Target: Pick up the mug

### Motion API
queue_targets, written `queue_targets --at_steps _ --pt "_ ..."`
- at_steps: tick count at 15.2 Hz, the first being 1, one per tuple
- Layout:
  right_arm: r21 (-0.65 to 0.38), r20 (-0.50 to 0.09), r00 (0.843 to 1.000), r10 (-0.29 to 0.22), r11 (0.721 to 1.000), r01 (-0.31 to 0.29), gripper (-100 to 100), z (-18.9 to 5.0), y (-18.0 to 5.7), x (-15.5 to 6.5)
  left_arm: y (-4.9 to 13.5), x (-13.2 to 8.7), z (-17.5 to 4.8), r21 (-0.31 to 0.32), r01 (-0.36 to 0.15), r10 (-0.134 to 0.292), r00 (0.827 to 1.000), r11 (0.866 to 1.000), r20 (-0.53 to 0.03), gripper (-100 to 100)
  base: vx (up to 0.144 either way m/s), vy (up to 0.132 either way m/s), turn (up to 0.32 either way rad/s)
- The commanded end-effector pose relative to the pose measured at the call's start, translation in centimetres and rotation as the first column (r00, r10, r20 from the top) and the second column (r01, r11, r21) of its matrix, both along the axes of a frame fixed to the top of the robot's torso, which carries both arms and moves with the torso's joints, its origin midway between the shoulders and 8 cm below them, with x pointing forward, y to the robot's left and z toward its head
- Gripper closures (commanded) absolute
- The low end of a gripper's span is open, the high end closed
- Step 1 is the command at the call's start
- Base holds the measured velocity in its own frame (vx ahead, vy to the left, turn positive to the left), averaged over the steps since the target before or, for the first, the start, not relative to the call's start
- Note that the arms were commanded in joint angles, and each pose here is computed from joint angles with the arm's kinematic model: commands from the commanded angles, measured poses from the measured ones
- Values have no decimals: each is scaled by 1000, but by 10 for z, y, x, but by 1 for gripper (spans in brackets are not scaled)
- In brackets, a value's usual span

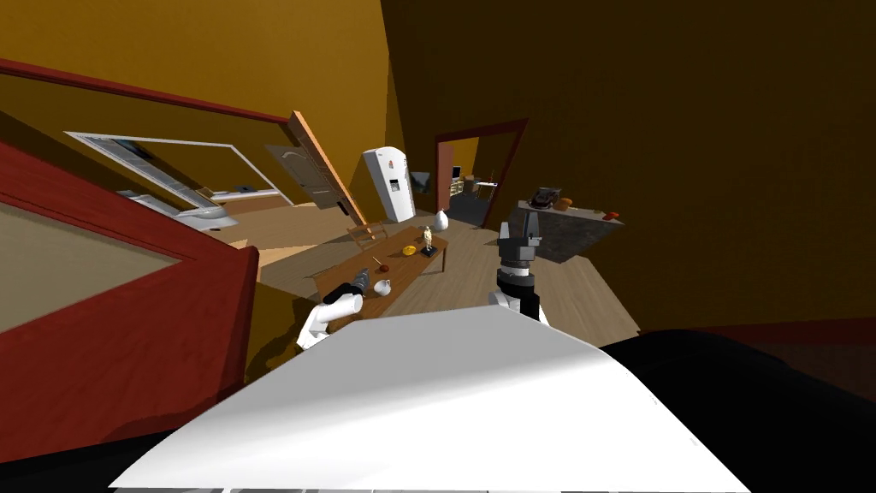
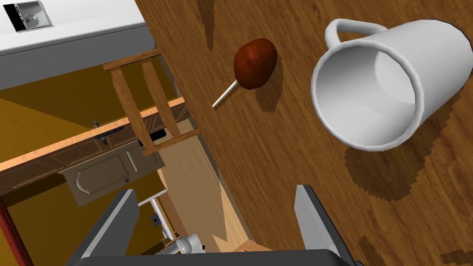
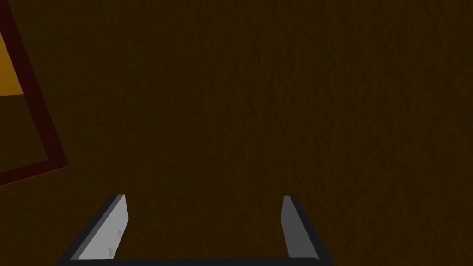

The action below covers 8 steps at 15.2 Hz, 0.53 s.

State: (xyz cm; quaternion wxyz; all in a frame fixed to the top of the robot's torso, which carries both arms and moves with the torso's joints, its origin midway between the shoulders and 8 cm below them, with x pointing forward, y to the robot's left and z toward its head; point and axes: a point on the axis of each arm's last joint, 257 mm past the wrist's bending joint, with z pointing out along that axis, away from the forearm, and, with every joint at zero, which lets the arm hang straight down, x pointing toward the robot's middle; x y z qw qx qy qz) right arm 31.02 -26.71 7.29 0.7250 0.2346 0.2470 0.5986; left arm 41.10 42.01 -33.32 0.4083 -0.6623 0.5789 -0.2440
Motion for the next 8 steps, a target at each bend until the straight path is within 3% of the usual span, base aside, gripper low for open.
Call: queue_targets --at_steps 1,8 --pt "0 0 1000 0 1000 0 0 0 0 0 6 -6 -12 -15 -19 19 999 1000 -51 -100 -8 22 -154" --pt "0 0 1000 0 1000 0 0 0 0 0 13 -28 -44 -57 -63 51 980 996 -191 -100 -8 27 -109"
